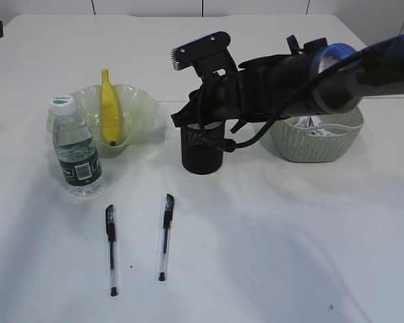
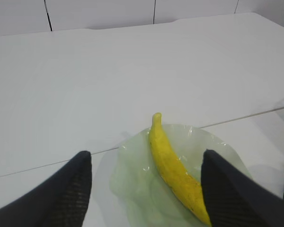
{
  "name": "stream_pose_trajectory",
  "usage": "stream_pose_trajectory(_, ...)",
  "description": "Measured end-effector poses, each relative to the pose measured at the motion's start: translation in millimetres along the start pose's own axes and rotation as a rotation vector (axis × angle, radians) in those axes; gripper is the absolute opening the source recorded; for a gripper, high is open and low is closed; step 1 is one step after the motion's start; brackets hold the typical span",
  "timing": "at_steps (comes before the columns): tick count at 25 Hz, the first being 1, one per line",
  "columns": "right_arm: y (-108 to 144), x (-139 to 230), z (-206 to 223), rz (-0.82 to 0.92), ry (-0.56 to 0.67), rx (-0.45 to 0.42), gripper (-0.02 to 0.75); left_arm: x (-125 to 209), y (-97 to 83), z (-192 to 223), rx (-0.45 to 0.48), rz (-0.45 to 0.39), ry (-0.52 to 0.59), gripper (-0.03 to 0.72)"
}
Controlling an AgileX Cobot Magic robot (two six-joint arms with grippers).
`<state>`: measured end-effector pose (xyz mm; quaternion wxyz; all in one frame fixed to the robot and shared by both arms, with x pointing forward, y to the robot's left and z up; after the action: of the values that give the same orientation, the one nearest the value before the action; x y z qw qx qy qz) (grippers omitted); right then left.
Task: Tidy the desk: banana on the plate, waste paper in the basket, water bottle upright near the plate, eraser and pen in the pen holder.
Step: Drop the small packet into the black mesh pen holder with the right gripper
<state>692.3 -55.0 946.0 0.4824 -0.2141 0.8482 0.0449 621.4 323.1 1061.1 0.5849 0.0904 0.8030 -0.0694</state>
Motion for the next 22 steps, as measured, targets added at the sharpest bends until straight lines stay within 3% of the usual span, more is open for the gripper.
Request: stream_pose_trajectory(22, -1.4, 0.1, 0.2, -0.027, -0.001, 0.011, 0.247, -0.5, 0.1, 0.0, -0.001, -0.011, -0.004, 0.505)
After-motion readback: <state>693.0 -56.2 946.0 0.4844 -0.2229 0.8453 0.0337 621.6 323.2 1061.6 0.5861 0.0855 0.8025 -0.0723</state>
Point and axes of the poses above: a point on each arm's last joint axis where the gripper is mounted, z pointing out along that axis toward the gripper, y along the wrist's bending axis when the last joint is at zero, x = y × z, the point moved 4 cm from there along z, pointing out along that axis toward the gripper, and after that the axes turned 3 degrees about z, right-handed, at the moved point
